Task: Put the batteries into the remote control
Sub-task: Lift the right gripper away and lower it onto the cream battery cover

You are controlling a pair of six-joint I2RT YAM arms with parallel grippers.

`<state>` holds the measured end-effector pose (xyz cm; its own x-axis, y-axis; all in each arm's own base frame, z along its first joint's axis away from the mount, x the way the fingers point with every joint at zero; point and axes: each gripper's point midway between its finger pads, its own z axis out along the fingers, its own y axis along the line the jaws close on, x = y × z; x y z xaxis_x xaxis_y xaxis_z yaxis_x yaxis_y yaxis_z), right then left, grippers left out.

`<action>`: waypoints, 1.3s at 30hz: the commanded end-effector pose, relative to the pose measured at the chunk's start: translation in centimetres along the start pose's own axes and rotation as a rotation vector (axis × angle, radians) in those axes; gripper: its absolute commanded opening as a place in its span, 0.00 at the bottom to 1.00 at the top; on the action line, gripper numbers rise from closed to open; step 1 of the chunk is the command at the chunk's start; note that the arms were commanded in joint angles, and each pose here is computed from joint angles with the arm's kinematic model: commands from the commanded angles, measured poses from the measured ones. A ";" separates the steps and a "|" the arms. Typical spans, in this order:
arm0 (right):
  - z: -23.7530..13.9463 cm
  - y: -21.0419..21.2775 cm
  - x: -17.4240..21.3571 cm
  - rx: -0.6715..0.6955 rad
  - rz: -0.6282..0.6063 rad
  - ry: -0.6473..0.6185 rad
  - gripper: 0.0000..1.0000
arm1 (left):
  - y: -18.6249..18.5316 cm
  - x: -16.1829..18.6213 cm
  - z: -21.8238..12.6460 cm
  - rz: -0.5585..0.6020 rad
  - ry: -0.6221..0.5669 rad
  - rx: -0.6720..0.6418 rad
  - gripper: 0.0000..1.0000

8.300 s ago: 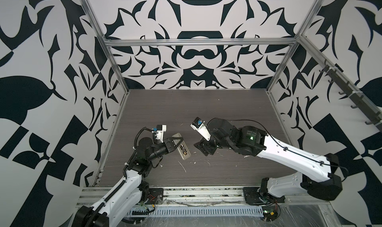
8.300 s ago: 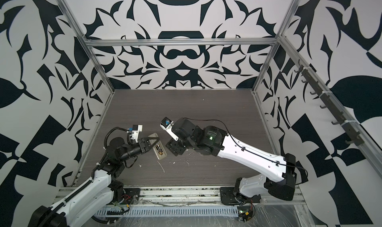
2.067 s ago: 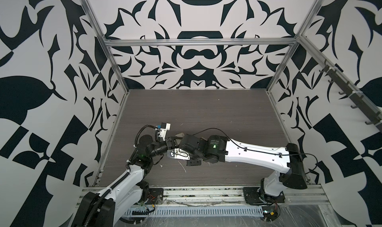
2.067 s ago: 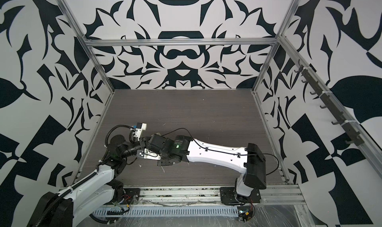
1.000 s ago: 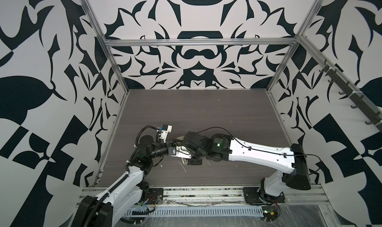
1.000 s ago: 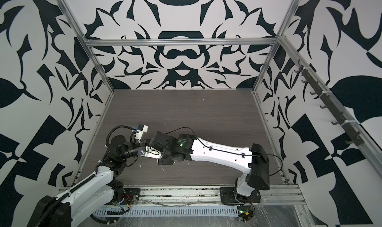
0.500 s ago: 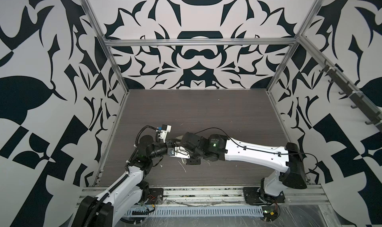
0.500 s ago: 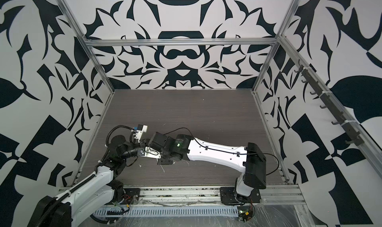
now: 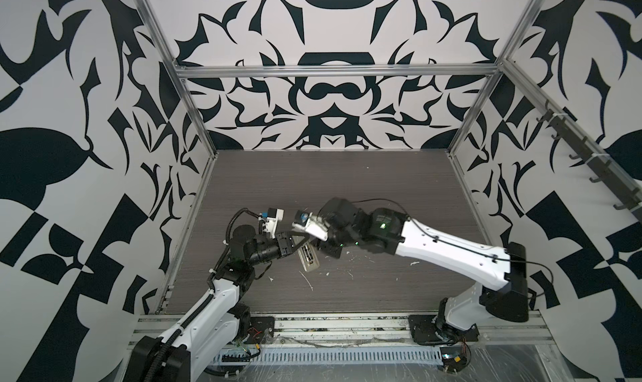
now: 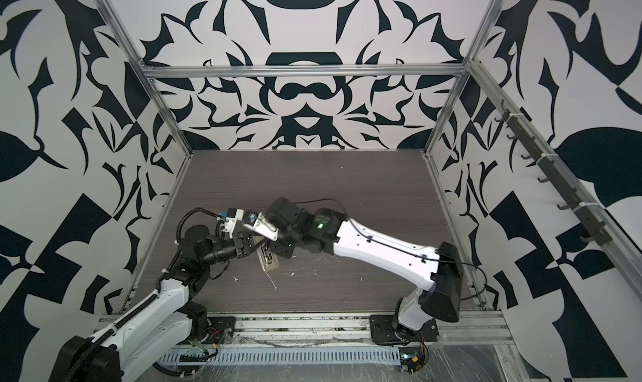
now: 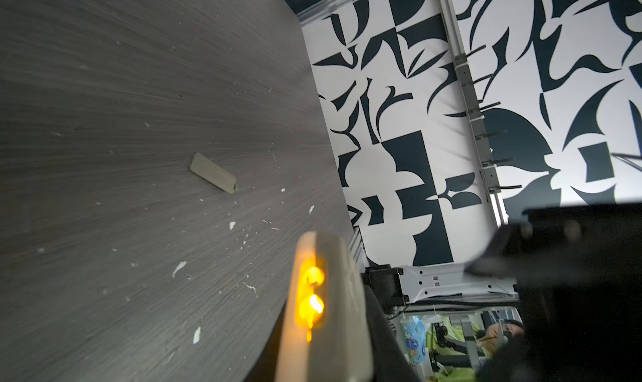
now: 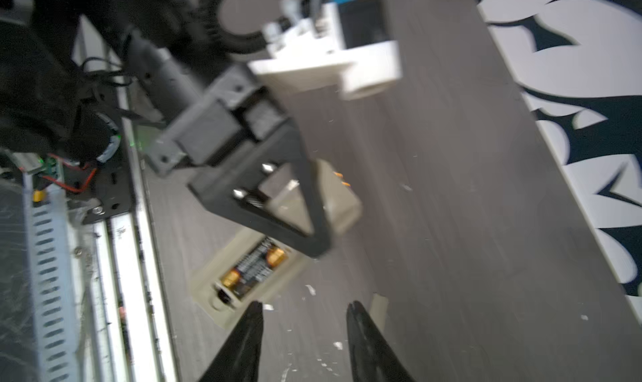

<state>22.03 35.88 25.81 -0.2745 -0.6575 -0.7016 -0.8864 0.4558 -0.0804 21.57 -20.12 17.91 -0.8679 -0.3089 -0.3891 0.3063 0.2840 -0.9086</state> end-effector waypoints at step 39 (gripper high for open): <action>13.5 -8.6 18.2 0.035 0.397 0.653 0.75 | 1.9 -0.5 0.1 0.031 -0.038 -0.050 0.00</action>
<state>29.51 27.79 3.52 -0.7491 -0.6552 -0.0977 -0.6613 0.7484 0.0507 22.61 -19.69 16.23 -0.8563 -0.3234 -0.4027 0.2922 0.3395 -0.8941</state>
